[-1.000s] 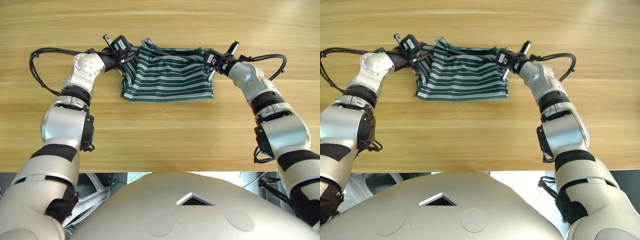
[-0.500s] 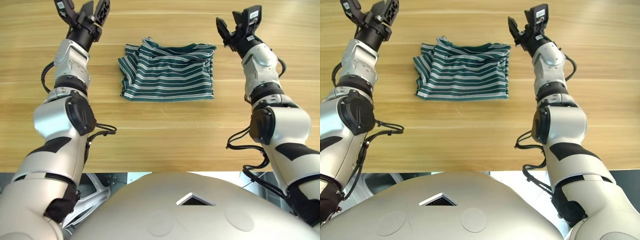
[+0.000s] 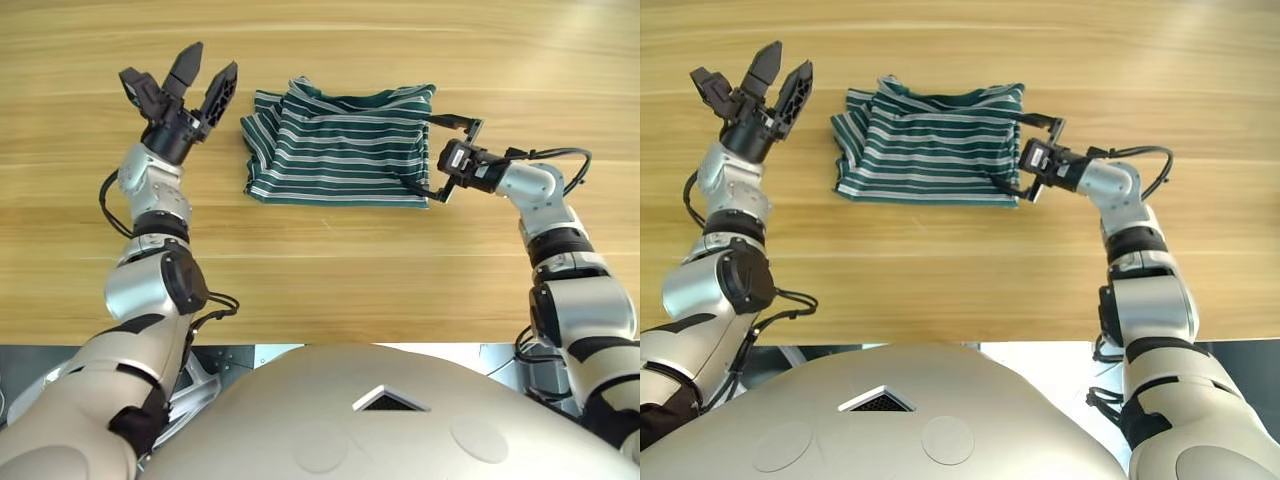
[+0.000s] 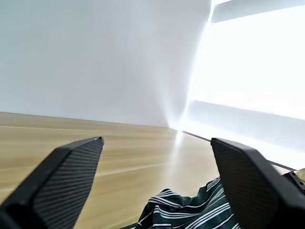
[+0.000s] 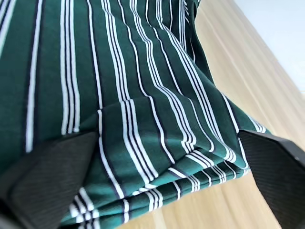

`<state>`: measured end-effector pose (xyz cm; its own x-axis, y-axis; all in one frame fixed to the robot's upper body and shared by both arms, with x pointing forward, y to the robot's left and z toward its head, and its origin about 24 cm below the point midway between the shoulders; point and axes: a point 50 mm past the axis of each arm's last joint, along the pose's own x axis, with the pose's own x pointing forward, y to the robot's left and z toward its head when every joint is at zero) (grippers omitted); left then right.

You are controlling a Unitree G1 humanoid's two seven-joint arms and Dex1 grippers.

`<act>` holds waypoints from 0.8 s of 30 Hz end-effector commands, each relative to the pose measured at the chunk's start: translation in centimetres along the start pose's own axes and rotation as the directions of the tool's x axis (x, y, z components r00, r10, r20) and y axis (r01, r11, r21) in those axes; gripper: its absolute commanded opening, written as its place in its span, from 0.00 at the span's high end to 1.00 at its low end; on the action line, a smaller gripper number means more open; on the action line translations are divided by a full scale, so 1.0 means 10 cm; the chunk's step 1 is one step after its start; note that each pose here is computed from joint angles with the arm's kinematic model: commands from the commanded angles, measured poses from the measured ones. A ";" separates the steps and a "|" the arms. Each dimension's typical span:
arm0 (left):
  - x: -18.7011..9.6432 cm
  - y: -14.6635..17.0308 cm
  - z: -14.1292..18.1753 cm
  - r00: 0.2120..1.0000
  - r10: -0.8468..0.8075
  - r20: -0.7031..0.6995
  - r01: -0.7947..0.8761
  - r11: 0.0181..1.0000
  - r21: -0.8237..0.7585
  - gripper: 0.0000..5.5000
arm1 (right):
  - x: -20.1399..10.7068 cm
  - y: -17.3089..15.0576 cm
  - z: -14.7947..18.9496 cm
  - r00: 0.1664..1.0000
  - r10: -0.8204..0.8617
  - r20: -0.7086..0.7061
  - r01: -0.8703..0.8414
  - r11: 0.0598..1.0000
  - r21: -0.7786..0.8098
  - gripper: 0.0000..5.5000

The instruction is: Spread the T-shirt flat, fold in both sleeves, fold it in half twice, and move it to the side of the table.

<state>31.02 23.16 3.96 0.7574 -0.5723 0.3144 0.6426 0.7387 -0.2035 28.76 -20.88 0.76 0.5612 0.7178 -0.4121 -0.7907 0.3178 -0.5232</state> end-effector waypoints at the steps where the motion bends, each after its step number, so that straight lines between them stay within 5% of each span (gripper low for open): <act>1: 0.01 -0.03 -0.05 1.000 0.005 -0.011 -0.005 1.000 -0.002 0.24 | -0.05 0.53 -0.21 0.965 0.231 -0.121 -0.233 0.972 -0.006 0.02; 5: 0.03 -0.05 -0.07 1.000 0.003 -0.021 -0.003 1.000 0.001 0.24 | -0.28 0.94 0.41 0.855 0.463 0.232 -0.436 0.886 -0.160 0.02; 11: 0.06 -0.06 -0.10 0.999 0.019 -0.030 -0.019 1.000 -0.003 0.24 | -0.56 1.02 1.41 0.596 0.507 0.623 -0.410 0.859 -0.307 0.02; 18: 0.09 -0.08 -0.13 0.999 0.012 -0.035 -0.012 1.000 0.002 0.24 | -0.27 0.69 1.45 0.721 0.384 0.577 -0.277 0.923 -0.268 0.02; 24: 0.11 -0.11 -0.15 0.999 0.009 -0.034 -0.009 1.000 0.001 0.24 | 0.41 0.48 1.39 0.867 0.267 0.420 -0.146 0.943 -0.300 0.02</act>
<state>31.03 21.44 2.86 0.7715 -0.5709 0.2808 0.6305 0.7451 -0.2174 22.25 -9.00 7.39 0.1184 0.9814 -0.1514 -0.7807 -0.0022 -0.6249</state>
